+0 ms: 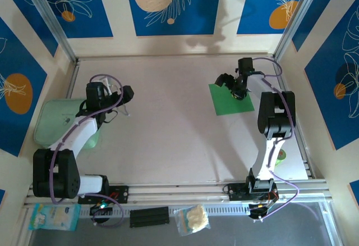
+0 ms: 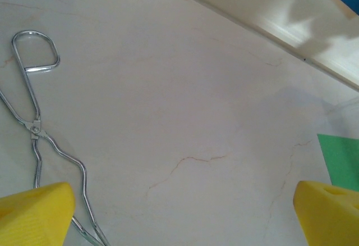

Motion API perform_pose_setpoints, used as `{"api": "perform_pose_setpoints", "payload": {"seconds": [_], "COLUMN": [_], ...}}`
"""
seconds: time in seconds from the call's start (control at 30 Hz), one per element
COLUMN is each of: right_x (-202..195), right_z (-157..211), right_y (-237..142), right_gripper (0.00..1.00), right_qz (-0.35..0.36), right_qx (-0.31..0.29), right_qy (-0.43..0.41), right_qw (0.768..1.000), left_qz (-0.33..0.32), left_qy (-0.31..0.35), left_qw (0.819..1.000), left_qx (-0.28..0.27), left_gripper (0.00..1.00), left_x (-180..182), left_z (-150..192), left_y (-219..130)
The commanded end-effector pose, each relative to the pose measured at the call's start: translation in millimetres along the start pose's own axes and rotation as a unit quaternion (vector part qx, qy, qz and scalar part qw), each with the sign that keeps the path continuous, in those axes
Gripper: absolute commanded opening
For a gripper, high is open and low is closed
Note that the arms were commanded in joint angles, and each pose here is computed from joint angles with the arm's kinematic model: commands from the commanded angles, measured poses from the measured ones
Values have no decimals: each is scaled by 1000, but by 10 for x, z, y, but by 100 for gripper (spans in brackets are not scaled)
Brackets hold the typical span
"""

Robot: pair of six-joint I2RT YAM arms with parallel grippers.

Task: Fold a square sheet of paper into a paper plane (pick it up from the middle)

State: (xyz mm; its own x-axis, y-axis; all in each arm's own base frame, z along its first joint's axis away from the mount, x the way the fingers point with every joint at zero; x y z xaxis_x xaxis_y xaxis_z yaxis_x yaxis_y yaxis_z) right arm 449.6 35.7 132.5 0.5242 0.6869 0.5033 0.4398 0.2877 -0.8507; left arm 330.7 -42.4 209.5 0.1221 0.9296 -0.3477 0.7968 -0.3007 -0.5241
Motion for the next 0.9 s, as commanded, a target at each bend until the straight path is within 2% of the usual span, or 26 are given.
{"api": "perform_pose_setpoints", "payload": {"seconds": [0.0, 0.17, 0.37, 0.6, 0.73, 0.87], "right_x": [-80, -120, -128, 86, 378, 727], "right_z": [-28, 37, 363, 1173, 1701, 2059], "right_y": [98, 214, 312, 370, 391, 352], "right_gripper": [99, 99, 99, 100, 100, 100], "right_qz": [43, 61, 105, 176, 175, 155], "right_qx": [16, 27, 56, 73, 78, 84], "right_qy": [12, 19, 21, 45, 67, 56], "right_qw": [999, 998, 993, 981, 979, 983], "left_qz": [22, 31, 28, 31, 33, 40], "left_qy": [-3, -1, -4, -8, -17, -25], "left_qw": [1000, 999, 999, 999, 999, 998], "left_qx": [9, 11, 15, 31, 38, 49], "left_gripper": [100, 100, 100, 99, 99, 100], "left_x": [-76, -87, -72, -61, -51, -64], "left_z": [-60, -70, -43, 6, 31, 22], "left_y": [13, 48, 69, 108, 149, 196]}}
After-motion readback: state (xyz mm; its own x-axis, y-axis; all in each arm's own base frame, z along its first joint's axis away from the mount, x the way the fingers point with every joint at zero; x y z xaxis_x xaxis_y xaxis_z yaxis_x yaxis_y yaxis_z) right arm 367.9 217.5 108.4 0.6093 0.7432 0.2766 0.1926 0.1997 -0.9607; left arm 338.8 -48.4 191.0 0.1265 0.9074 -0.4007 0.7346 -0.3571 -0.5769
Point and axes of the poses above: each hand's point on the last joint's axis, 136 mm out from that joint toward the fingers, its own y axis out along the fingers, its own x axis along the line the jaws close on, z = x × y, the point moved 8 cm from there along -y, back along the fingers, and after that the axes turned 14 degrees about y, right-handed, at the moved point
